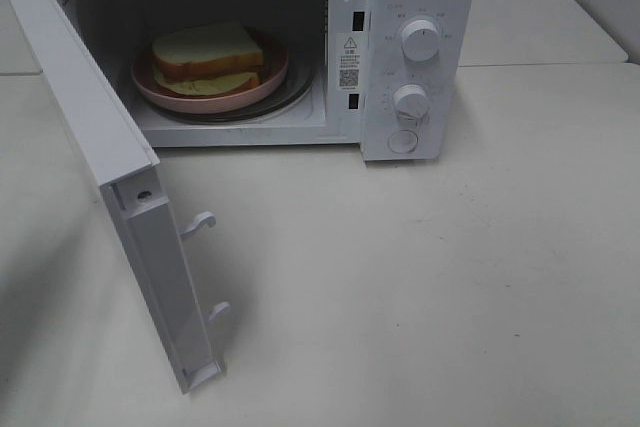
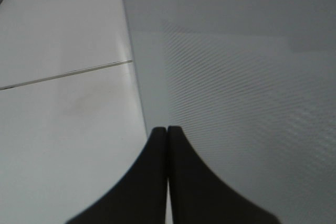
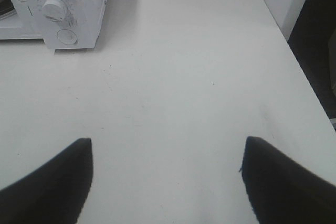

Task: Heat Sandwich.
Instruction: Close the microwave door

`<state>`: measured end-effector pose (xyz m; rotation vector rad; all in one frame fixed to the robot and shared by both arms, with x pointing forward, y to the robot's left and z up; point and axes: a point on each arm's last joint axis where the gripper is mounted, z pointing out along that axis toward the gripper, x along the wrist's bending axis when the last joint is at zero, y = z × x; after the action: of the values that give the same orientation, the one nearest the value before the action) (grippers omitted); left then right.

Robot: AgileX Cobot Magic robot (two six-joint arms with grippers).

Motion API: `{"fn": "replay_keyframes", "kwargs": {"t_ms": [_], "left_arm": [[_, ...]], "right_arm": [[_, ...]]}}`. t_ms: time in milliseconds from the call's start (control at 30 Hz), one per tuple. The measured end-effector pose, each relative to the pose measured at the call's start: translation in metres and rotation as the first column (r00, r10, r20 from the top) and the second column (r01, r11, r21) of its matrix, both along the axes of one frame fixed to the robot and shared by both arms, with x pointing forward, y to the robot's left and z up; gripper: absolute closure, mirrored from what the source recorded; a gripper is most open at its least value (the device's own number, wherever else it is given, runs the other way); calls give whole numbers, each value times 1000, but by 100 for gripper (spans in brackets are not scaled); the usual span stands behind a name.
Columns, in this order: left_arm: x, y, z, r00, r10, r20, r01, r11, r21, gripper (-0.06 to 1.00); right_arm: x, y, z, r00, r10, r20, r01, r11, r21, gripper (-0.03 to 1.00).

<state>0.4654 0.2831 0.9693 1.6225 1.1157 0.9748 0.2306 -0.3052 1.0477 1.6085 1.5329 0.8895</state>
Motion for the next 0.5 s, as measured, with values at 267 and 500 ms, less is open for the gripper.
{"fn": "replay_keyframes", "kwargs": {"t_ms": [267,500], "left_arm": [[4,-12,0,989,-117,87,124,989,-80,94],[4,-36,-10,973,-220,64,226,969,-96,94]], "right_arm": [[0,0,0,1000,0,0,0,1000,0,20],[0,0,0,1000,0,0,0,1000,0,20]]}}
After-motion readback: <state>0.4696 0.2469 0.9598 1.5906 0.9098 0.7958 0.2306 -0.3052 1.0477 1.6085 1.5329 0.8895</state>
